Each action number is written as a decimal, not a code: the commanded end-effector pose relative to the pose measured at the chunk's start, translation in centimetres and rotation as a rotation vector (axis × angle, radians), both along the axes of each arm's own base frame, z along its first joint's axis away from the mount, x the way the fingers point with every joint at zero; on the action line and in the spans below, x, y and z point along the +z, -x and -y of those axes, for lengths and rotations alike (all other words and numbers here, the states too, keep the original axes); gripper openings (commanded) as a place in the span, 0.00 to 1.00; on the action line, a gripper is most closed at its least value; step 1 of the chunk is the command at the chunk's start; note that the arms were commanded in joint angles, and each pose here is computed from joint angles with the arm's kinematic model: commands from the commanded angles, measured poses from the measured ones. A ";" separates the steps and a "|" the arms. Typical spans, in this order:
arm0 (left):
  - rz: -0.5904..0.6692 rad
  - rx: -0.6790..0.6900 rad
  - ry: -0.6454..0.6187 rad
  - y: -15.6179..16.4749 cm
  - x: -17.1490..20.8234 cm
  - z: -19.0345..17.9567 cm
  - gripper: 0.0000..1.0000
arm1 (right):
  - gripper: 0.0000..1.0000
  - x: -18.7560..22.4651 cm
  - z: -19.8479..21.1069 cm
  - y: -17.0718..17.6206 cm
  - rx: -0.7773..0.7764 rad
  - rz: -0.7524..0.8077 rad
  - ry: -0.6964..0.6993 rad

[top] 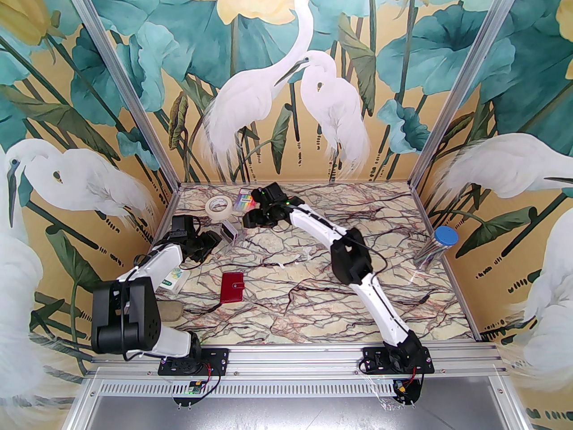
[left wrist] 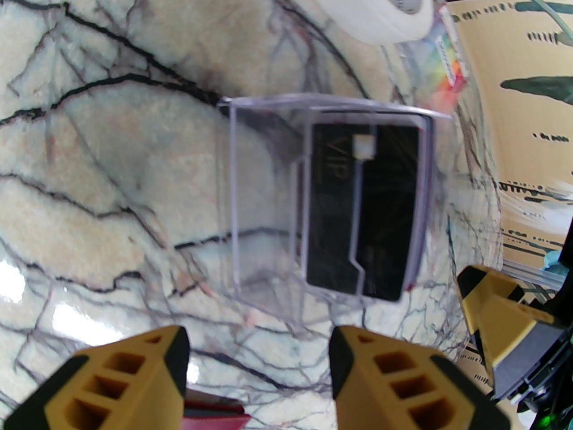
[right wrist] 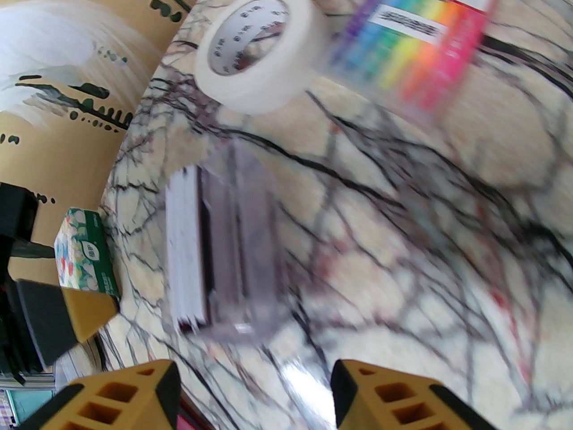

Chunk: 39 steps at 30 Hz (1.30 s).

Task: Put the credit cards into the card holder

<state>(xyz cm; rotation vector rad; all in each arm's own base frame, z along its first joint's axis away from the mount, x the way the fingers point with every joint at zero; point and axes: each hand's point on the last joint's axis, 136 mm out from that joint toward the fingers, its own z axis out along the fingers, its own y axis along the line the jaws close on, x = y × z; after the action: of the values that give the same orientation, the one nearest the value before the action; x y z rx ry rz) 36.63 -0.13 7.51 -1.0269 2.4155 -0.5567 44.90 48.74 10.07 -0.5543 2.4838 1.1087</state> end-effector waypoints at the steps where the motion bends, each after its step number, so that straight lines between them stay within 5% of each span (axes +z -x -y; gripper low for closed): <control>1: 0.048 0.025 -0.016 -2.0 0.7 -0.9 0.55 | 0.58 0.3 -1.4 -0.6 -0.014 -0.006 -0.053; 12: 0.048 0.002 0.010 -3.4 -0.7 -0.6 0.50 | 0.41 -1.4 -2.1 -2.0 -0.070 0.007 -0.054; 31: 0.024 -0.014 0.036 -4.1 -2.5 -0.4 0.43 | 0.37 -3.3 -3.5 -1.4 -0.046 0.053 -0.018; 39: 0.023 -0.022 0.047 -4.1 -2.6 -0.2 0.42 | 0.26 -3.6 -3.2 -1.3 -0.051 0.054 0.012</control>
<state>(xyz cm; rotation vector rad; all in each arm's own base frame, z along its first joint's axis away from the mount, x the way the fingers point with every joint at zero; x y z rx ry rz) 40.00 0.13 4.49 -1.0247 2.4176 -0.5996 46.17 51.72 6.32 -0.4981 2.4591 1.0799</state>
